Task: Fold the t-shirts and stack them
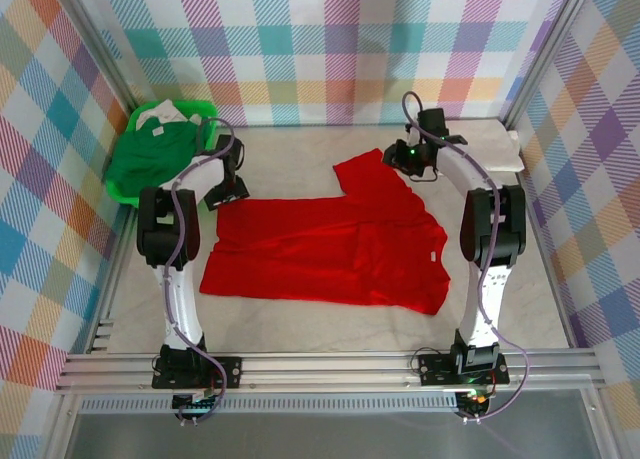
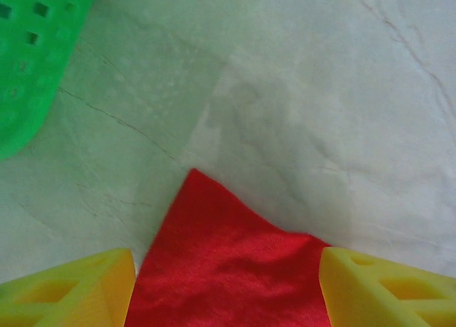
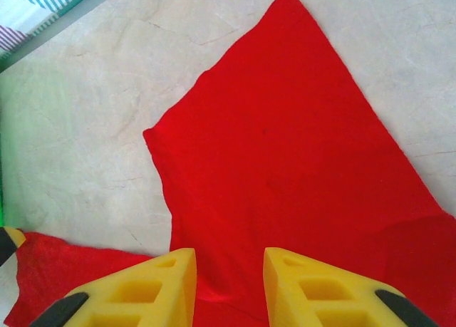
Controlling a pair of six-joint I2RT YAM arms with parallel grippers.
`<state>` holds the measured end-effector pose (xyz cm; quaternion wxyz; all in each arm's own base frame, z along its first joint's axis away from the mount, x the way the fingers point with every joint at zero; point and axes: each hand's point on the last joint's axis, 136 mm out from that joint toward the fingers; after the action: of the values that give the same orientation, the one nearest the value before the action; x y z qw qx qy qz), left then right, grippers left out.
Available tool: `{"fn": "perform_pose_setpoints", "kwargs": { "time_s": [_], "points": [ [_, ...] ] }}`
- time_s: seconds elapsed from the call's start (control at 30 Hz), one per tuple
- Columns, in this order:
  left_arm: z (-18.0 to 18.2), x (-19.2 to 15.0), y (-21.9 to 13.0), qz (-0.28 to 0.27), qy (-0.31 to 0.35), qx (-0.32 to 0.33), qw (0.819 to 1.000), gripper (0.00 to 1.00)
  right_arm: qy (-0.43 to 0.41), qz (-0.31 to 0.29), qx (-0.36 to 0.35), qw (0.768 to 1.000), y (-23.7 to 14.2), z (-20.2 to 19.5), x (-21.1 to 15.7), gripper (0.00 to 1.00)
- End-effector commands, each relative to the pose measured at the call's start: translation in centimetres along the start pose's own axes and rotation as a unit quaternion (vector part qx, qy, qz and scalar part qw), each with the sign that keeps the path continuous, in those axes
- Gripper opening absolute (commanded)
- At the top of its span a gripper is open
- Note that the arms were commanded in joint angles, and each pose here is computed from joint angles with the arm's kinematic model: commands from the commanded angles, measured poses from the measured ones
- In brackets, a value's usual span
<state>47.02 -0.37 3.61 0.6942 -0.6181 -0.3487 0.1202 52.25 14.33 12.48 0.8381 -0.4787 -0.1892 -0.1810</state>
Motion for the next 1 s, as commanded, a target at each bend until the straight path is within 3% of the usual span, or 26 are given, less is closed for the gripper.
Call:
{"fn": "perform_pose_setpoints", "kwargs": {
  "time_s": [0.0,0.2,0.4,0.53,0.83,0.97],
  "points": [
    [0.2,0.7,1.5,0.006,-0.005,0.003,1.0,0.69,-0.02,-0.006,0.019,1.0,-0.3,0.9,1.0,0.32],
    [-0.7,0.4,3.0,0.019,0.0,-0.009,1.0,0.58,-0.039,-0.011,0.006,0.999,1.4,0.1,3.1,0.35],
    [-1.6,1.2,1.5,0.007,-0.003,-0.033,0.999,0.25,-0.025,0.029,-0.007,0.999,5.7,-1.8,4.6,0.39],
    [-1.8,1.3,1.0,0.006,0.004,-0.037,0.999,0.0,-0.012,0.024,-0.023,0.999,8.2,-3.3,5.5,0.43],
    [-2.6,2.4,-2.6,-0.033,0.008,-0.064,0.997,0.0,-0.01,0.018,-0.027,0.999,11.6,-5.3,5.3,0.57],
    [-3.2,2.8,-3.8,-0.043,0.008,-0.078,0.996,0.0,-0.006,0.021,-0.017,1.0,13.1,-5.7,4.7,0.57]
  ]
}}
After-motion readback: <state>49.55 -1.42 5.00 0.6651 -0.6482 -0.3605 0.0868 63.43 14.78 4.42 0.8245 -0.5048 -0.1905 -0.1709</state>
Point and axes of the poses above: each hand's point on the last joint's axis, 136 mm out from that joint toward the fingers, its own y axis out along the fingers, its own z axis along the line the jaws close on, x = y × z, and after that the axes turned 11 degrees about -y, right-handed
